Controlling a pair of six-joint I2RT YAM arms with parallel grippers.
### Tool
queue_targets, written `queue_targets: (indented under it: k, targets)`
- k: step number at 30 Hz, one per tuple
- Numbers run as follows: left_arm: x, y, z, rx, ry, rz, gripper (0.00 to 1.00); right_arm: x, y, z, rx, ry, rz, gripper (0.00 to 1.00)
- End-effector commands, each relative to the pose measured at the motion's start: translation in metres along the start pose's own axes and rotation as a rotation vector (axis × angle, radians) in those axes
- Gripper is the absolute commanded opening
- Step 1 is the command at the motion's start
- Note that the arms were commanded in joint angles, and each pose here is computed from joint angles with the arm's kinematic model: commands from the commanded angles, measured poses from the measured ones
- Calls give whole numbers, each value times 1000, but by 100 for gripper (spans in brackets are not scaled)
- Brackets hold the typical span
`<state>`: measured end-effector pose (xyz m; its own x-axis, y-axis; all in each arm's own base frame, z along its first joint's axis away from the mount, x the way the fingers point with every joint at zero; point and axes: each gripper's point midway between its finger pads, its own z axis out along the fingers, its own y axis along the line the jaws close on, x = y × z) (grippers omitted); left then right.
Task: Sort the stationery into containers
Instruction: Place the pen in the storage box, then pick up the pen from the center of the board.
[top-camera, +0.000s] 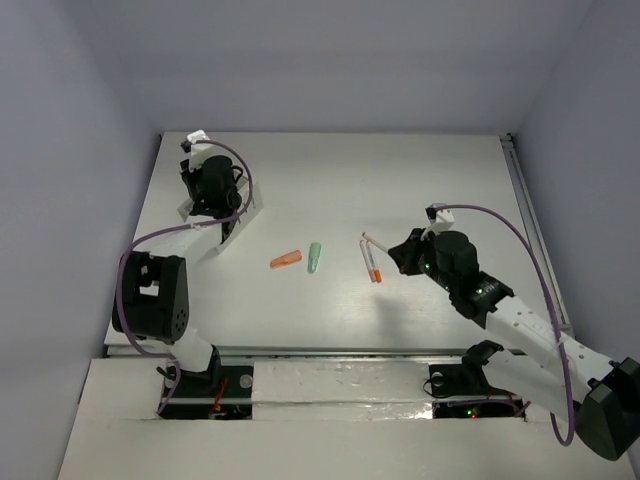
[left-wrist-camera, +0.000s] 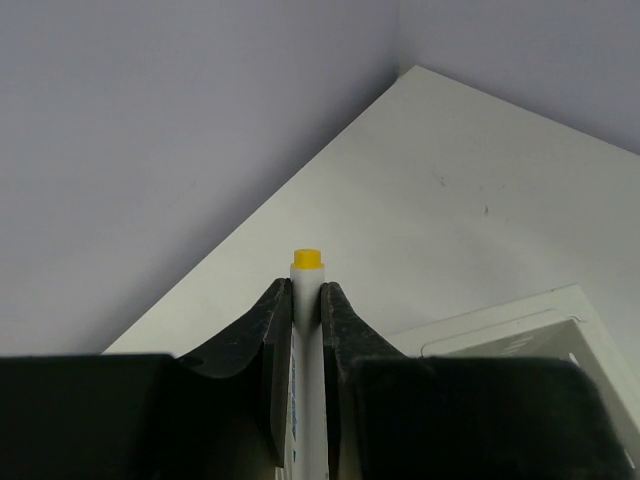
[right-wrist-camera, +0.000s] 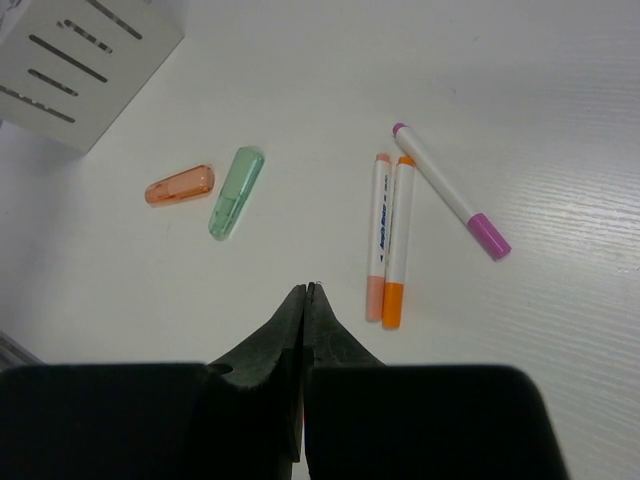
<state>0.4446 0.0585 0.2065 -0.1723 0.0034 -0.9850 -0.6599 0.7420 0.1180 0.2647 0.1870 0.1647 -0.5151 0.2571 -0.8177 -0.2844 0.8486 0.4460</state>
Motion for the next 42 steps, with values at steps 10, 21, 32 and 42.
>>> queue_targets:
  k: [10,21,32,42]
  targets:
    - [-4,-4,-15,-34,-54,16,14,-15,7,3,-19,-41,-1,0]
    - [-42,-13,-44,23,-98,-83,46,-16,0,2,15,-51,-12,0]
    - [-75,-163,-237,754,159,-288,0,-32,-23,-14,150,-137,15,0]
    - [66,-236,-346,931,539,-219,10,-39,-57,-28,332,-169,-3,0]
